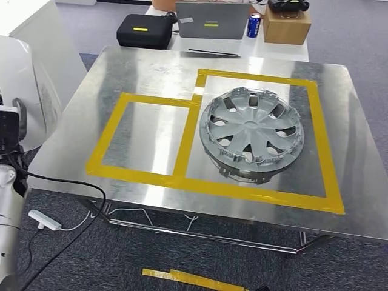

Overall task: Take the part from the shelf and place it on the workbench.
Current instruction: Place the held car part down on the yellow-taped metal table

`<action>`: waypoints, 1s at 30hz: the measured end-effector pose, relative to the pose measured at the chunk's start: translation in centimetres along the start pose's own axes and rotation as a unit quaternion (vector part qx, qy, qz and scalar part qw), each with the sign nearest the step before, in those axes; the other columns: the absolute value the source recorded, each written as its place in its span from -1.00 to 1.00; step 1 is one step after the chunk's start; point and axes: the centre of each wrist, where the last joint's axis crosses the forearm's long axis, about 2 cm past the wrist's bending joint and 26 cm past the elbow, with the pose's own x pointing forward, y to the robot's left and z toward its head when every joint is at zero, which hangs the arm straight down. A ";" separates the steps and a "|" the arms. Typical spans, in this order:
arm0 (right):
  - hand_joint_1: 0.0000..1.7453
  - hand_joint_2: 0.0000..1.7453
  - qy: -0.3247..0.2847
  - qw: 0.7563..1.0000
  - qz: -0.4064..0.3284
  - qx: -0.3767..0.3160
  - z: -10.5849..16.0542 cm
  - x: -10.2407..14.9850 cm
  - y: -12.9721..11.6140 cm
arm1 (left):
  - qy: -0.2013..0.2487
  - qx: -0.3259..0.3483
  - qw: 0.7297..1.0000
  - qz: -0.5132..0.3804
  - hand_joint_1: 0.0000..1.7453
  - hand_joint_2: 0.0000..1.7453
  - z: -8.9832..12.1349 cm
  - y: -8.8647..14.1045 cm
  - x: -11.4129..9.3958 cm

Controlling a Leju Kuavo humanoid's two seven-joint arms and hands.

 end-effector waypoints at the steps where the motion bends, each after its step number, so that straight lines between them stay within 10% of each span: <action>1: -1.00 1.00 0.000 1.000 0.001 0.000 0.0 0.0 -0.1 | 0.000 -0.004 1.000 0.006 1.00 1.00 0.0 -0.3 0.0; 30: -1.00 1.00 -0.002 1.000 0.020 0.000 -0.2 0.5 -1.0 | -0.050 -0.146 0.986 0.069 1.00 1.00 -0.9 -9.2 4.3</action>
